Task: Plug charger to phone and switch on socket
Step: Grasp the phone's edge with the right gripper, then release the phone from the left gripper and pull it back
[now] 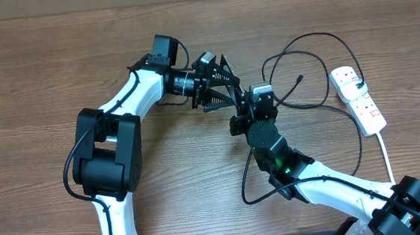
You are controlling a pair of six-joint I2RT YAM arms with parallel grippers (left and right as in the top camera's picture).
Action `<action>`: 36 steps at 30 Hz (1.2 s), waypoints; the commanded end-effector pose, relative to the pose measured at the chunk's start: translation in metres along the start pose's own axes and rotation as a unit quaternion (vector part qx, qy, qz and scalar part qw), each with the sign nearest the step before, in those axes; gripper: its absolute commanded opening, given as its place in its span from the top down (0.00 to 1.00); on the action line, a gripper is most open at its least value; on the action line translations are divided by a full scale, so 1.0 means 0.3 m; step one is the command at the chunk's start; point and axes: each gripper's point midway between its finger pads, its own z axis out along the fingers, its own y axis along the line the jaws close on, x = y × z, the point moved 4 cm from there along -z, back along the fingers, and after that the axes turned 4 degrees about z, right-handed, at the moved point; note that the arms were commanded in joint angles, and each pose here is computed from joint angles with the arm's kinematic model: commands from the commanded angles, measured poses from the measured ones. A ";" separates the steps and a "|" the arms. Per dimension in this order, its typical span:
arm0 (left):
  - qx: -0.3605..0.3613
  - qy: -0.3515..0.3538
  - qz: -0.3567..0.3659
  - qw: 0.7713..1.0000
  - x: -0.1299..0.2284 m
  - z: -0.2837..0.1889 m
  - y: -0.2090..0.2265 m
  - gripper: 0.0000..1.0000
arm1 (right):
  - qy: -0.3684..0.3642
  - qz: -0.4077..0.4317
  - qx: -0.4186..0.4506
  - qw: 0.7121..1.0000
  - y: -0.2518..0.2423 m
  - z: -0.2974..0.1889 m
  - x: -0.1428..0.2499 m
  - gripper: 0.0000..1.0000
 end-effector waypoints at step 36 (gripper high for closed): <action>-0.083 -0.259 0.270 0.924 0.154 -0.583 -0.397 0.00 | 0.052 0.283 -0.287 0.914 0.174 -0.255 -0.312 0.96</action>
